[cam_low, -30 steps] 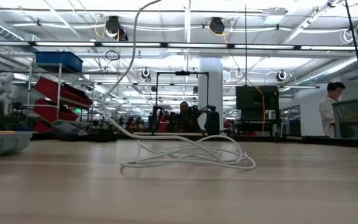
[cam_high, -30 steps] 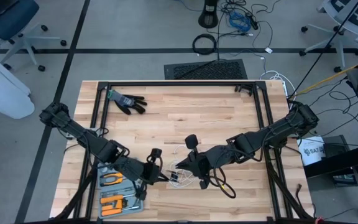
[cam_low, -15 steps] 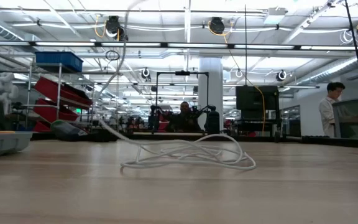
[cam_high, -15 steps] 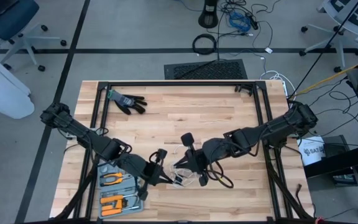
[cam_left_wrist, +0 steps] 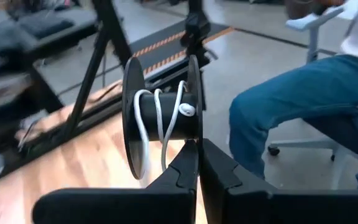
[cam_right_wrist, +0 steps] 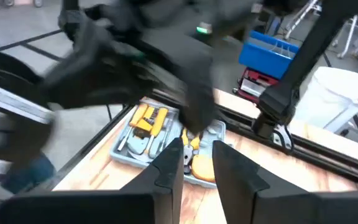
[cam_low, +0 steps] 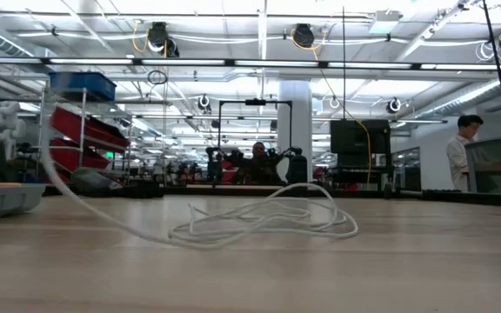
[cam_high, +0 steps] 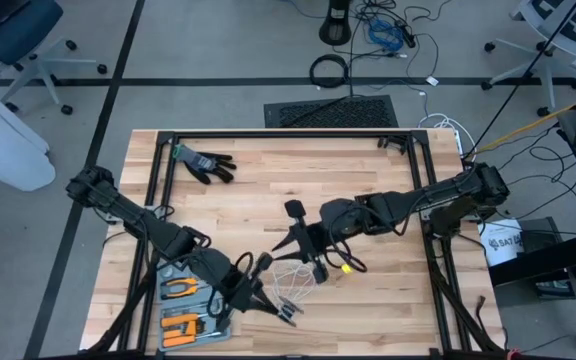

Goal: Coil cords
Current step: Coil the white cable wire into the spool

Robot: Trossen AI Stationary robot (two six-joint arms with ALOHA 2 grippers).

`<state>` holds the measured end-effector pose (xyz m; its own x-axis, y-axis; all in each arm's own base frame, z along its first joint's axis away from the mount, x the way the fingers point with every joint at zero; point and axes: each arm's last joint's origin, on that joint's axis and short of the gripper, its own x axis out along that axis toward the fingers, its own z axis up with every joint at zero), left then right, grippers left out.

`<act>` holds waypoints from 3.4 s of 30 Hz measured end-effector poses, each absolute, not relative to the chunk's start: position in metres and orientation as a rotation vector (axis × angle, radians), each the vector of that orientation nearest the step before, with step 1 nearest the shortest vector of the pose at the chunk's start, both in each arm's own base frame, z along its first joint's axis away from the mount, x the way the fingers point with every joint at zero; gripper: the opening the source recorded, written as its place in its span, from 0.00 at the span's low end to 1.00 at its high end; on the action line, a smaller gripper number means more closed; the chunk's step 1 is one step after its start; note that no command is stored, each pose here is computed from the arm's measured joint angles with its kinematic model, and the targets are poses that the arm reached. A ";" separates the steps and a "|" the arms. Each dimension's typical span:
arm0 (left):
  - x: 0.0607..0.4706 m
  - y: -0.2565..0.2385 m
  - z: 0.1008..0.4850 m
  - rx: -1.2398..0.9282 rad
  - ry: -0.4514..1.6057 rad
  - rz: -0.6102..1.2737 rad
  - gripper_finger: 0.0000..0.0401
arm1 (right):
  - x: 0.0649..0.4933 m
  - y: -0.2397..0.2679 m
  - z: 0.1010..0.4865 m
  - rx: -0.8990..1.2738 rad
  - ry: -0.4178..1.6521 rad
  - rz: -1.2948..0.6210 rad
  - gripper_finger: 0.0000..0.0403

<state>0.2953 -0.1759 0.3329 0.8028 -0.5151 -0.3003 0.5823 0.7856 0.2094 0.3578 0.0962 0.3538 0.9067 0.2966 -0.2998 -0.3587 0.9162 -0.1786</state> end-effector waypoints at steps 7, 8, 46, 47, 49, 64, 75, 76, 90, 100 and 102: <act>0.298 -0.181 0.332 0.337 0.199 -0.580 0.01 | 0.344 0.091 0.349 -0.161 0.438 0.300 0.19; 0.297 -0.182 0.332 0.340 0.200 -0.565 0.01 | 0.338 0.092 0.348 -0.136 0.489 0.279 0.19; 0.282 -0.162 0.351 0.390 0.228 -0.236 0.01 | 0.374 0.223 0.193 0.094 -0.094 -0.196 0.52; 0.282 -0.162 0.351 0.390 0.229 -0.234 0.01 | 0.375 0.224 0.194 0.090 -0.101 -0.195 0.50; 0.282 -0.162 0.351 0.389 0.226 -0.234 0.01 | 0.375 0.224 0.196 0.090 -0.110 -0.194 0.48; 0.281 -0.163 0.350 0.393 0.233 -0.232 0.01 | 0.360 0.245 0.190 0.130 -0.051 -0.226 0.43; 0.281 -0.163 0.351 0.391 0.227 -0.231 0.01 | 0.370 0.228 0.198 0.145 -0.114 -0.269 0.43; 0.281 -0.163 0.351 0.390 0.227 -0.230 0.02 | 0.371 0.227 0.198 0.146 -0.115 -0.262 0.42; 0.281 -0.162 0.350 0.398 0.235 -0.206 0.02 | 0.375 0.222 0.198 0.161 -0.117 -0.270 0.08; 0.276 -0.161 0.353 0.408 0.240 -0.158 0.02 | 0.354 0.250 0.188 0.168 -0.042 -0.312 0.00; 0.272 -0.161 0.357 0.406 0.228 -0.141 0.02 | 0.349 0.256 0.184 0.173 -0.019 -0.308 0.00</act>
